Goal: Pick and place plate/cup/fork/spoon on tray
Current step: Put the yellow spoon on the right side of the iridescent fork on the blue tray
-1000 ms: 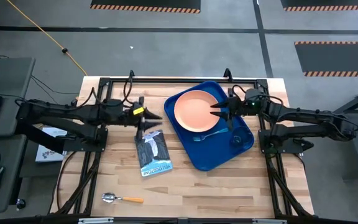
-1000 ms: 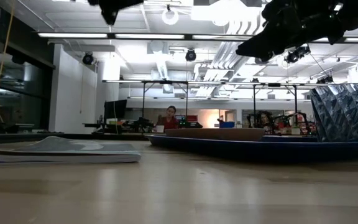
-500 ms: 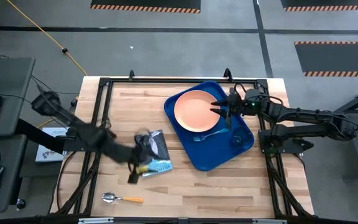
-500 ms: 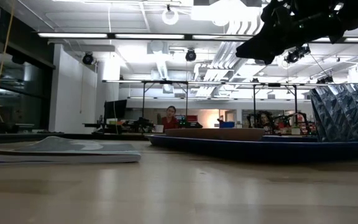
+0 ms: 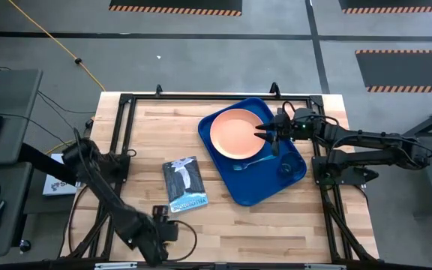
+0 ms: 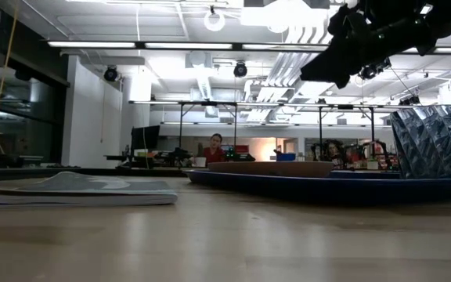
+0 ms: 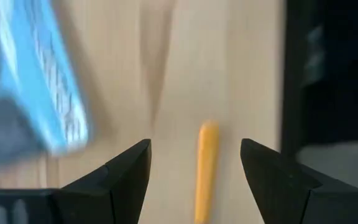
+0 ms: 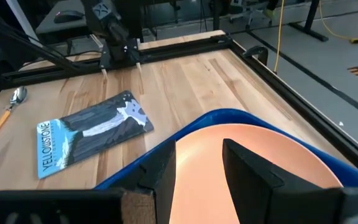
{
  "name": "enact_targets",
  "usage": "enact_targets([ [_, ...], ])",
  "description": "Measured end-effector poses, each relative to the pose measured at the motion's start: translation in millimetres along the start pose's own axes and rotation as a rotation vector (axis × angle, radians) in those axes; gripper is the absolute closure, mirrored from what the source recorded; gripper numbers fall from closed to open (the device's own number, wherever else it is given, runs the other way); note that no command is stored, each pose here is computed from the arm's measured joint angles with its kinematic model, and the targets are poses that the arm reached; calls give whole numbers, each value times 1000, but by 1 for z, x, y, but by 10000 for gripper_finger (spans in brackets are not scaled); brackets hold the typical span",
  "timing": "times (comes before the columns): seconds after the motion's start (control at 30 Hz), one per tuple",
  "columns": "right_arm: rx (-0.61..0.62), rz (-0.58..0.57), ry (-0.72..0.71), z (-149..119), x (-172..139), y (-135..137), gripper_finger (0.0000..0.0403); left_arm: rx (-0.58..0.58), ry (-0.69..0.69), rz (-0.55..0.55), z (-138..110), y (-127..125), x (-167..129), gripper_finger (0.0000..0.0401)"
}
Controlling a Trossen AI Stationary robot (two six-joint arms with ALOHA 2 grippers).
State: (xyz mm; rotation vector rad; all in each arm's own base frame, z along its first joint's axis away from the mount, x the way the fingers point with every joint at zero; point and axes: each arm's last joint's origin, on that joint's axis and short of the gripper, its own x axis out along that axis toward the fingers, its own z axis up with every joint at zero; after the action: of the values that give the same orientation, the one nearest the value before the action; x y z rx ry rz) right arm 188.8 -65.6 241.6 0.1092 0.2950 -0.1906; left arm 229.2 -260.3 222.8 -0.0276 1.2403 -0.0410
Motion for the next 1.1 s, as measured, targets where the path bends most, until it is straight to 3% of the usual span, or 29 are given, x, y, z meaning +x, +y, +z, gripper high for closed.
enact_targets([
  [0.17,-2,0,7,-1,0,0,281,-23,220,127,-25,-7,18,162],
  [0.33,-9,-10,6,-1,0,0,281,0,314,89,-44,-20,22,162],
  [0.6,-8,-14,9,-1,0,-1,281,-4,278,36,-49,-30,24,162],
  [0.87,-3,-13,13,-1,0,0,281,-21,347,52,-62,-16,48,162],
  [1.1,-5,-13,14,-1,0,0,281,-30,325,-6,-65,-17,58,168],
])
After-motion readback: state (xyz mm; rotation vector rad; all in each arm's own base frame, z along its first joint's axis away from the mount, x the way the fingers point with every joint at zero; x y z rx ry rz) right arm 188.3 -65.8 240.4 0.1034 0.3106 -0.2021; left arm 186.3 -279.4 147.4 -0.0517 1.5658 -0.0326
